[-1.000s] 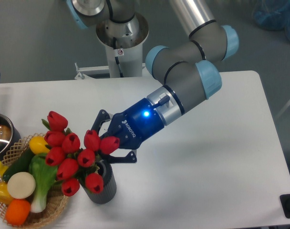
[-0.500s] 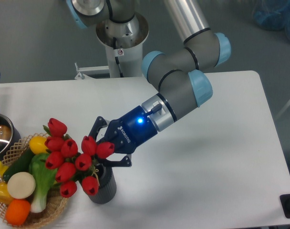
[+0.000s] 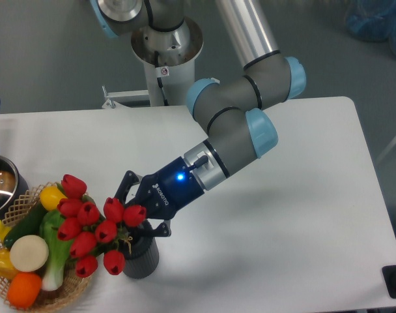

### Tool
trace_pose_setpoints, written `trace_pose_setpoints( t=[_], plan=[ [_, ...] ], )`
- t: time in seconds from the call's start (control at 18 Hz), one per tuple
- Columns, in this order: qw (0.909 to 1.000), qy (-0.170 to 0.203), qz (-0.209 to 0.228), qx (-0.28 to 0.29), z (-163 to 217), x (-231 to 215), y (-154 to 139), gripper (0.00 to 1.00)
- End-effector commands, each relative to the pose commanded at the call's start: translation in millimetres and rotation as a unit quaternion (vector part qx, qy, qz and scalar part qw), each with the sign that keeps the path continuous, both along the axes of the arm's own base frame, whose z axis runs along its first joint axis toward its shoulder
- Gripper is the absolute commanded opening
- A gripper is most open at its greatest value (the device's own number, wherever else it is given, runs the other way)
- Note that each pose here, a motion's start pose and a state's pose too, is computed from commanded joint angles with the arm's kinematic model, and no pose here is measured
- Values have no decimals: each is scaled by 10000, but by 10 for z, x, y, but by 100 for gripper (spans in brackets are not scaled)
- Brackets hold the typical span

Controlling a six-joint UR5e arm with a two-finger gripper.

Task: Insert the flowers into the vase
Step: 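Lower the tulip stems into the black vase opening, then push the tulips further down into the vase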

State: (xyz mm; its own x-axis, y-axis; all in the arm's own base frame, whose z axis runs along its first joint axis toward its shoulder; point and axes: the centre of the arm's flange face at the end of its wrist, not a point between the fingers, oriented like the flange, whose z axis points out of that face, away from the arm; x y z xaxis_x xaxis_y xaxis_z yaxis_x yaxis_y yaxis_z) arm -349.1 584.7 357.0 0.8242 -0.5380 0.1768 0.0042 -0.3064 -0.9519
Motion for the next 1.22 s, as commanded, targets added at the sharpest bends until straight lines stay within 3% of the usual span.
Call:
trace_pose_setpoints(
  t=[0.78,0.94,1.22],
  plan=[
    [9995,235,-65,-225,-346,102,-69,30],
    [9994,277,-92,-196,-380,115,-80,49],
    [9994,249,-67,-249,-410,137,-137,89]
  ],
)
